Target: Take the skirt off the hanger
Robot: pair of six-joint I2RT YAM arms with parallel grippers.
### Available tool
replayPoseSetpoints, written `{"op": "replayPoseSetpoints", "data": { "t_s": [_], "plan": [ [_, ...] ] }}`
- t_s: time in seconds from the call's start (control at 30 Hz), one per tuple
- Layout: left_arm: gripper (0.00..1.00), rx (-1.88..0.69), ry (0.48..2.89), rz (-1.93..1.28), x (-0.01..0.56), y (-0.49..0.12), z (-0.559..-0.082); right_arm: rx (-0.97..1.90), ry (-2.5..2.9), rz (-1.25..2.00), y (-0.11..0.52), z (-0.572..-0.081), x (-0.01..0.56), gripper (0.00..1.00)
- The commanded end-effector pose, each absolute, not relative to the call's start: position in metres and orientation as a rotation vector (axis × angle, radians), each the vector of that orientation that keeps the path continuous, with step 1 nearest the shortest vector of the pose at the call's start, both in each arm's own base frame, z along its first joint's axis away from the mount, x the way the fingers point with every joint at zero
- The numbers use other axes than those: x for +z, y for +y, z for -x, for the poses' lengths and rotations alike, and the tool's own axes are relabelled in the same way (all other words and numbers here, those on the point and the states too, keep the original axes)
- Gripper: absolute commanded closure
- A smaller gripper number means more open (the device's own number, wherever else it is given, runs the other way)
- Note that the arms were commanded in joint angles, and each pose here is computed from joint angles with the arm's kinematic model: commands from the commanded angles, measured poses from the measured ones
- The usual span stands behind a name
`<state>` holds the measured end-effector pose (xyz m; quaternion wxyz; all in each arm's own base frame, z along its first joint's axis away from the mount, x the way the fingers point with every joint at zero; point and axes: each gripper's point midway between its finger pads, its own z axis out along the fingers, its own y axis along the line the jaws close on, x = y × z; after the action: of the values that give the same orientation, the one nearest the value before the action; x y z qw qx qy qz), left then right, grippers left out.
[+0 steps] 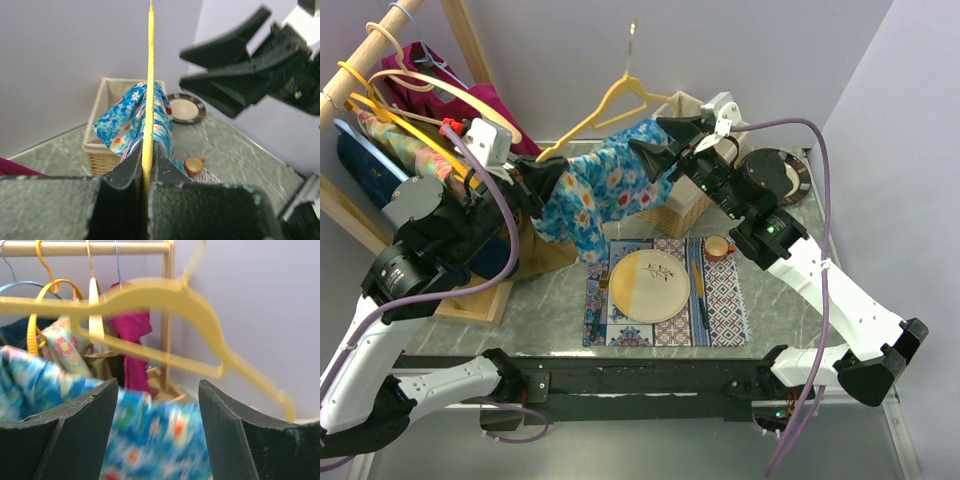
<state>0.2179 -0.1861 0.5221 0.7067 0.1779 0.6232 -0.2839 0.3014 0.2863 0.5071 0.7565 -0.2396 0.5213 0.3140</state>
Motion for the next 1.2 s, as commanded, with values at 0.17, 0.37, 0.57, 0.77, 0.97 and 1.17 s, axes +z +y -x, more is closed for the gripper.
{"op": "replayPoseSetpoints", "data": {
  "t_s": [0.17, 0.37, 0.57, 0.77, 0.97, 1.17],
  "plan": [
    [0.99, -0.761, 1.277, -0.460, 0.543, -0.195, -0.192, 0.505, 0.968, 0.589, 0.280, -0.309, 0.534, 0.25],
    [0.99, -0.805, 1.275, -0.500, 0.546, -0.200, -0.183, 0.435, 0.981, 0.604, 0.283, -0.325, 0.528, 0.24],
    [0.99, -0.835, 1.291, -0.530, 0.539, -0.203, -0.176, 0.387, 0.984, 0.619, 0.284, -0.338, 0.524, 0.27],
    [0.99, -0.825, 1.313, -0.531, 0.533, -0.201, -0.175, 0.382, 0.952, 0.604, 0.274, -0.338, 0.523, 0.61],
    [0.42, -0.822, 1.371, -0.585, 0.526, -0.208, -0.177, 0.346, 0.893, 0.660, 0.267, -0.331, 0.527, 0.94],
    [0.10, -0.803, 1.456, -0.530, 0.516, -0.206, -0.186, 0.265, 0.850, 0.736, 0.265, -0.326, 0.529, 1.00]
  ]
}}
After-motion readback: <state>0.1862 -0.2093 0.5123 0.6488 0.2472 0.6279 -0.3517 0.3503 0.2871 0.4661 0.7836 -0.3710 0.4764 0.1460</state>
